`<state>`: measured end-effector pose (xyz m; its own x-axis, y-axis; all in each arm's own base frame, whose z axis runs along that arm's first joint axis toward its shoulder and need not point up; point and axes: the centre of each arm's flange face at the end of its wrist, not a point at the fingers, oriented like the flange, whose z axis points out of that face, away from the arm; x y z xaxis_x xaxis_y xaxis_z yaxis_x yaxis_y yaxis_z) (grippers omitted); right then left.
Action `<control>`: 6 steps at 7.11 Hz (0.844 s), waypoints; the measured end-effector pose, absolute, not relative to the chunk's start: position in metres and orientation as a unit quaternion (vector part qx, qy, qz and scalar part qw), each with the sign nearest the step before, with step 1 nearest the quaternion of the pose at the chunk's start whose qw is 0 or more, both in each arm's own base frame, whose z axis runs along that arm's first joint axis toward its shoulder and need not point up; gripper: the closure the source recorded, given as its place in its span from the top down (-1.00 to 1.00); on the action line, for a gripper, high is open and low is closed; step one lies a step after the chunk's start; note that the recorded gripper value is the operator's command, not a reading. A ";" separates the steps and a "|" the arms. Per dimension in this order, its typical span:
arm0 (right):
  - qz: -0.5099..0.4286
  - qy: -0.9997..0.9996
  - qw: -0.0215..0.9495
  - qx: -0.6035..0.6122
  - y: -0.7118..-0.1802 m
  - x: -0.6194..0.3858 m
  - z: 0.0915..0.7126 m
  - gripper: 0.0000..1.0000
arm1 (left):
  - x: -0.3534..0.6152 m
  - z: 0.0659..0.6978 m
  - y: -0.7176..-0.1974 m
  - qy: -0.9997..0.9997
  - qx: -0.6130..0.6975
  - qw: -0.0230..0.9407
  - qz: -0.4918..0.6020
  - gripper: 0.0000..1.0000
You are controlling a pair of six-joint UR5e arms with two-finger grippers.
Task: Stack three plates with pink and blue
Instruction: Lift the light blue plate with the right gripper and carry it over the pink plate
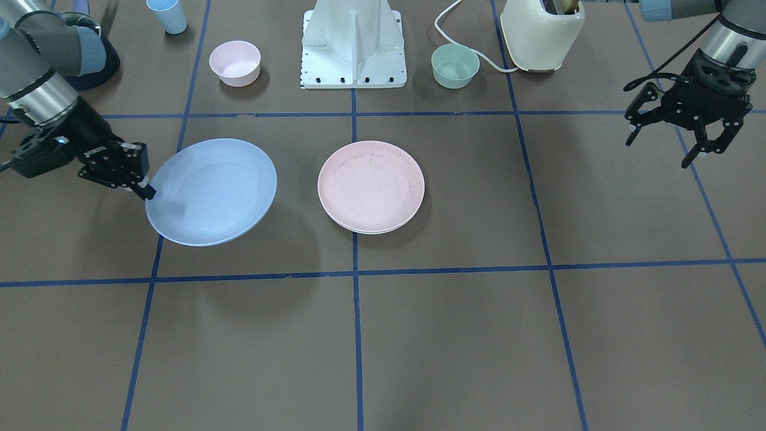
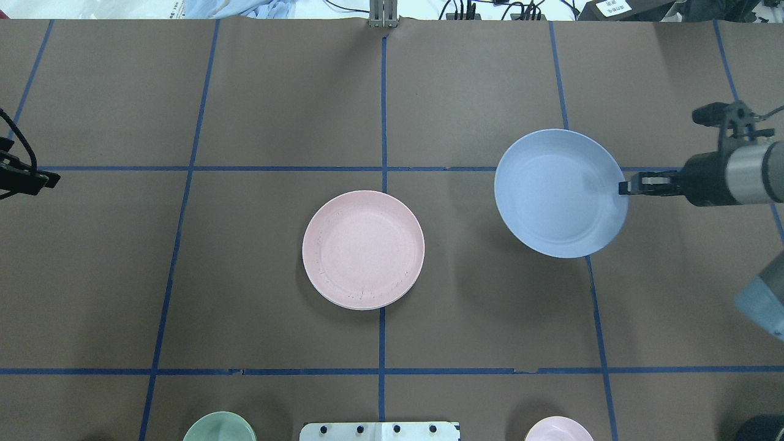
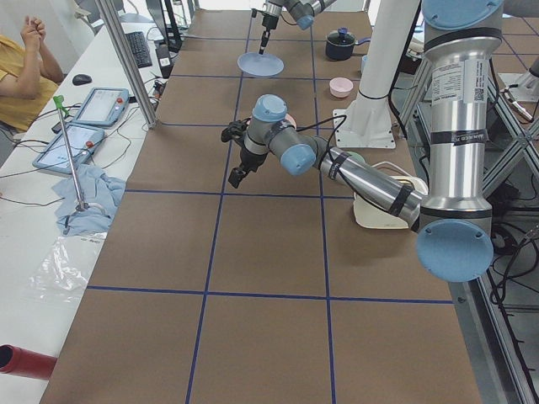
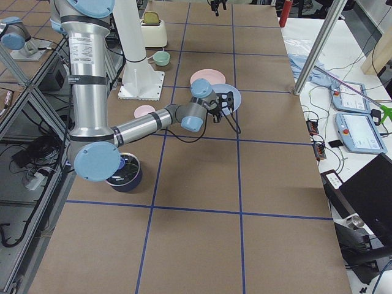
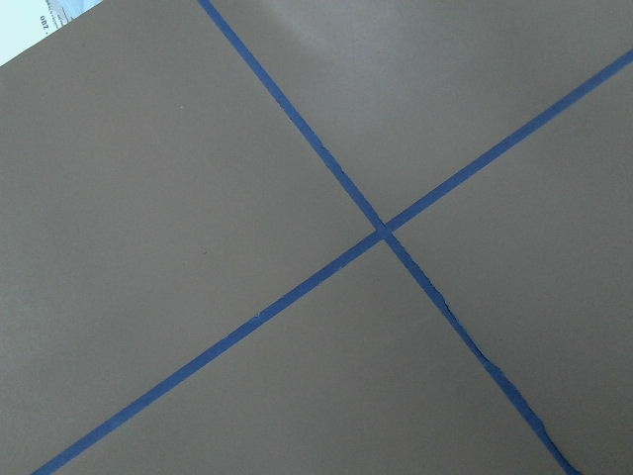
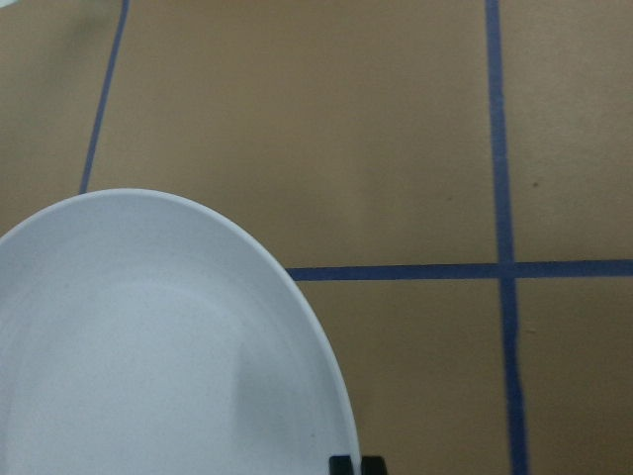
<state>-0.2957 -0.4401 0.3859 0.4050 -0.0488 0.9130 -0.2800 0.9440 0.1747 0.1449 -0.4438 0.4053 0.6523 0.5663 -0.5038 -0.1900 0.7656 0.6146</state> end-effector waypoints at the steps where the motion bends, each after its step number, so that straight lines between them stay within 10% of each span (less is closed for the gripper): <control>1: 0.081 -0.537 0.827 0.149 -0.432 -0.338 0.346 -1.00 | 0.145 0.406 -0.444 0.356 0.264 0.870 0.217 1.00; 6: 0.114 -0.477 0.859 0.146 -0.364 -0.506 0.241 -1.00 | 0.145 0.407 -0.445 0.355 0.263 0.871 0.216 1.00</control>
<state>-0.5065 -0.3636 0.2405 0.5194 0.0568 0.8526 -0.3360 0.9310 0.1426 0.1447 -0.4447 0.4072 0.6542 0.5626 -0.5055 -0.1892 0.7689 0.6108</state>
